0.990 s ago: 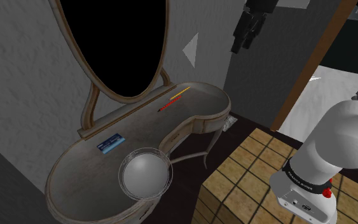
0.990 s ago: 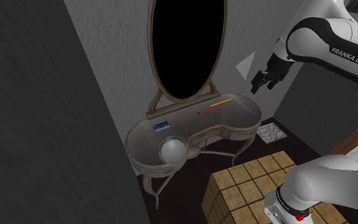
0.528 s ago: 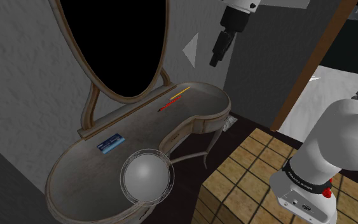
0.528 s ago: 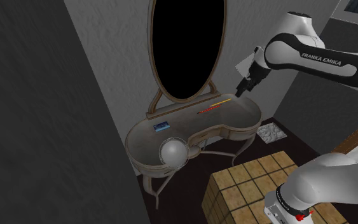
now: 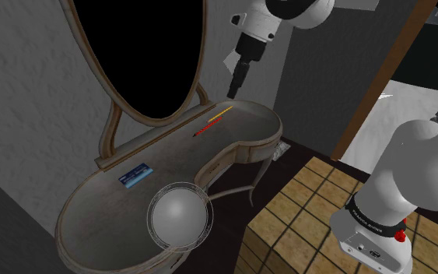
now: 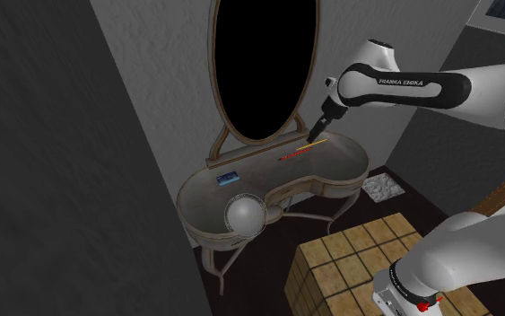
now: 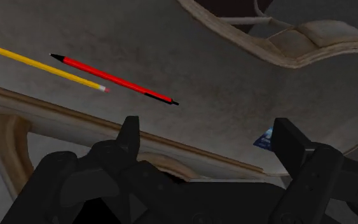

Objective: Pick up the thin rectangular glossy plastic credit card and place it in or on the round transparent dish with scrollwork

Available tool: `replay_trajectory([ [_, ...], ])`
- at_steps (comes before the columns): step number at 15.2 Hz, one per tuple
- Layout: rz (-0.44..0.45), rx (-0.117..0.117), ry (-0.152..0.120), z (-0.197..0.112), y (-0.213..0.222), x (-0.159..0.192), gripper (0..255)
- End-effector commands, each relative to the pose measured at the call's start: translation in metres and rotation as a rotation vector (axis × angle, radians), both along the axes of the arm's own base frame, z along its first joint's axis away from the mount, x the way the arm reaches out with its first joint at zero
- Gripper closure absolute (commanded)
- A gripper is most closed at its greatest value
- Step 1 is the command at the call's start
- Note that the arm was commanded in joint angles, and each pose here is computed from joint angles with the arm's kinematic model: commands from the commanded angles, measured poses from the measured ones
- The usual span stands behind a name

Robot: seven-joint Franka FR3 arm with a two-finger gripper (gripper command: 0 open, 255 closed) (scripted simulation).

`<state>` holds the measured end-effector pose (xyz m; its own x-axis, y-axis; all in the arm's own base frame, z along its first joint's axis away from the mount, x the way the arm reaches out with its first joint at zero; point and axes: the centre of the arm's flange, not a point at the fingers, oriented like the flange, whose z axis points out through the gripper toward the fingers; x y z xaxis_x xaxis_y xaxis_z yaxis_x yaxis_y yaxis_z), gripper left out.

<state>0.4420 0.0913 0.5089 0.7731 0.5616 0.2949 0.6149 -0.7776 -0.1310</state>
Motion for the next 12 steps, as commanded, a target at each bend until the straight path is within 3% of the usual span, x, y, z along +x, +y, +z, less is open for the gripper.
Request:
replay_trajectory([
  [1, 0.077, 0.016, -0.019, -0.016, 0.017, 0.015, 0],
  [12, 0.481, 0.104, -0.11, -0.085, 0.116, 0.078, 0],
])
